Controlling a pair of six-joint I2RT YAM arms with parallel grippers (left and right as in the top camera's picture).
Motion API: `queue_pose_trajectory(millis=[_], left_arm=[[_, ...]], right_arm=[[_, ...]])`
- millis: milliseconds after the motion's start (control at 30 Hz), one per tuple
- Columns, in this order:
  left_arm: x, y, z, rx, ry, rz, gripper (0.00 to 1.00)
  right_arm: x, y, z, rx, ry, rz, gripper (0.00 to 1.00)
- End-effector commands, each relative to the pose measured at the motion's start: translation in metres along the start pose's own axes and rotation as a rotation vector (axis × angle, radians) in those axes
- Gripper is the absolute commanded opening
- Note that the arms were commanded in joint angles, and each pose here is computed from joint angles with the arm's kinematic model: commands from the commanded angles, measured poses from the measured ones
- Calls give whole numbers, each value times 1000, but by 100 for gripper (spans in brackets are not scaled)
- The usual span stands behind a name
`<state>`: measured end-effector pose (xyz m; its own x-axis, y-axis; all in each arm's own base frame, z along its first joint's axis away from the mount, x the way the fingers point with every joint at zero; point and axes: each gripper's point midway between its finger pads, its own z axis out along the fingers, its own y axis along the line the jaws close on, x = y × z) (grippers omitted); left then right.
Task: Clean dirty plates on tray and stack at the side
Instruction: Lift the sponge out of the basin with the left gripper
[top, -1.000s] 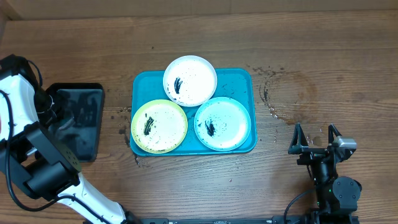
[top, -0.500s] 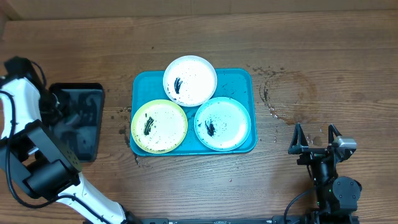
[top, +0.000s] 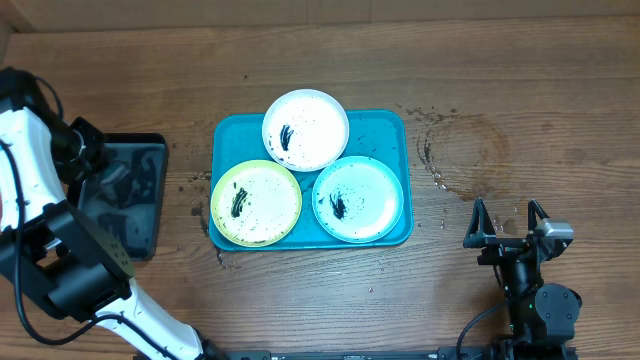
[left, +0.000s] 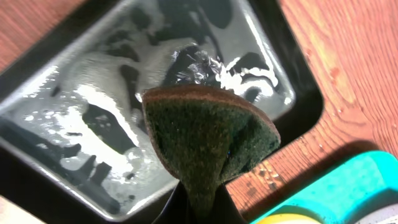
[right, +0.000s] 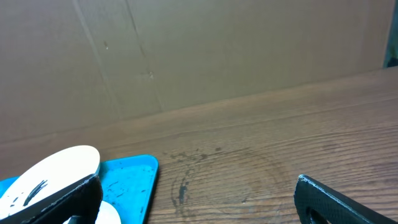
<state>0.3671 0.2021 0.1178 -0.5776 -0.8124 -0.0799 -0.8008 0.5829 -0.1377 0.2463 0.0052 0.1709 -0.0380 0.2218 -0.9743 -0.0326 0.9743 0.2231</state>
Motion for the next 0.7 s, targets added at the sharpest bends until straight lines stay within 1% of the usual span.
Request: queue_pose_trajectory(millis=[0,100,300,367,500,667], left_arm=[[17,-18,18,15,35,11,4],[26,-26,29,11,46,39,4],[34,-36,31,8,53,70,4],[35,-31,31,-15,54,70,4],[30,-14,31,-115,21,72,4],[35,-12,32,-119,43,71,4]], right_arm=[[2,-1,0,5,-5,-5,100],[2,-1,0,5,-5,-5,100],[2,-1,0,5,-5,-5,100],[2,-1,0,5,-5,-5,100],[2,-1,0,5,-5,-5,100],[2,-1,0,5,-5,-5,100]])
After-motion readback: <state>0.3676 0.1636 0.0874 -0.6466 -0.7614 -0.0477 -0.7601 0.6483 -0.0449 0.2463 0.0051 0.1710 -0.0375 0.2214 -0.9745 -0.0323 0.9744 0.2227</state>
